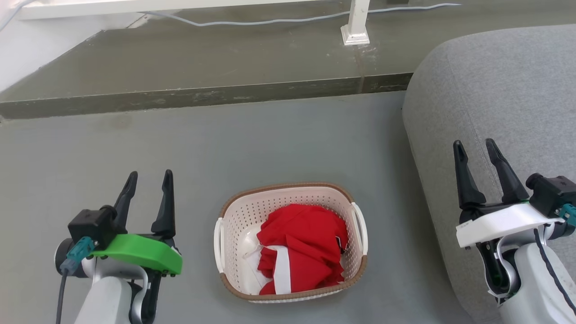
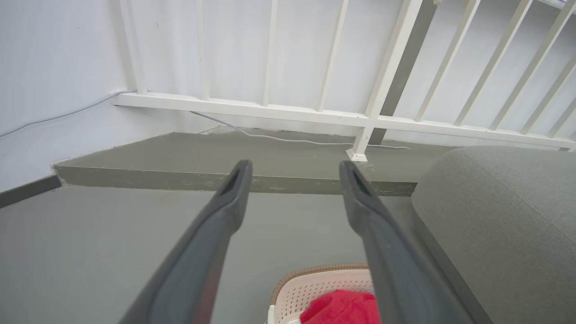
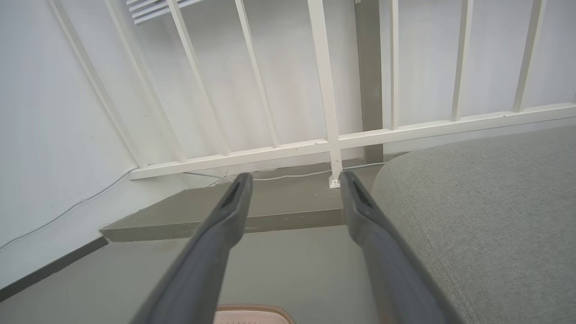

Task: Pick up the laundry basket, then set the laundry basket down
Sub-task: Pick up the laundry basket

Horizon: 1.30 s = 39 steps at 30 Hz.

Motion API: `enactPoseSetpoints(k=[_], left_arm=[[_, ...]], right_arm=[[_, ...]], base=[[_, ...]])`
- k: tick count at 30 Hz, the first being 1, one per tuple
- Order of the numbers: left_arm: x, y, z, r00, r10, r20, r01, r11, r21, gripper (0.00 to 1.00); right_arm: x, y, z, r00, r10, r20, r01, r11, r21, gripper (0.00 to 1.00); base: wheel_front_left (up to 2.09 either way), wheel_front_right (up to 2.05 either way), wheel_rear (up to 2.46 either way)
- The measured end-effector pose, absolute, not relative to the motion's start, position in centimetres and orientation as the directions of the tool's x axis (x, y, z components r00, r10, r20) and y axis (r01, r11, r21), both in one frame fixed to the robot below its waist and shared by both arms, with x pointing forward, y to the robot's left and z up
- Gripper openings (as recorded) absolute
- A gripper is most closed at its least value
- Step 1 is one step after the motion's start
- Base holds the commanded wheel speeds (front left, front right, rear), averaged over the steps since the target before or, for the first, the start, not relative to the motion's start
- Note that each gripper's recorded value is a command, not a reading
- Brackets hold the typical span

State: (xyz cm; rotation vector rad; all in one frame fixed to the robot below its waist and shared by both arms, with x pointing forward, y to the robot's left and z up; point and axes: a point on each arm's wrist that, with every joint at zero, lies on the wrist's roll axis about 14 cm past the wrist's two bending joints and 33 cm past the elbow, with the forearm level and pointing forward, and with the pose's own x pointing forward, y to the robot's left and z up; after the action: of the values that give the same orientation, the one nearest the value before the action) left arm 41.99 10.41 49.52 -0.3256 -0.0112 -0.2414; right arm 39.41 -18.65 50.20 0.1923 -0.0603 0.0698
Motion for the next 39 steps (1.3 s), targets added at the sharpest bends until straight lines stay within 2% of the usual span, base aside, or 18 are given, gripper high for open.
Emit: enactPoseSetpoints(k=[39], left_arm=[[41.7,11.1,49.4,0.977,-0.206,0.060,0.214,0.928,-0.304,1.00]], right_arm=[[39.6,-17.5,48.9,0.996,0.084,0.031,-0.089,0.976,0.200,1.00]], base=[[0.00,0.00,0.00]])
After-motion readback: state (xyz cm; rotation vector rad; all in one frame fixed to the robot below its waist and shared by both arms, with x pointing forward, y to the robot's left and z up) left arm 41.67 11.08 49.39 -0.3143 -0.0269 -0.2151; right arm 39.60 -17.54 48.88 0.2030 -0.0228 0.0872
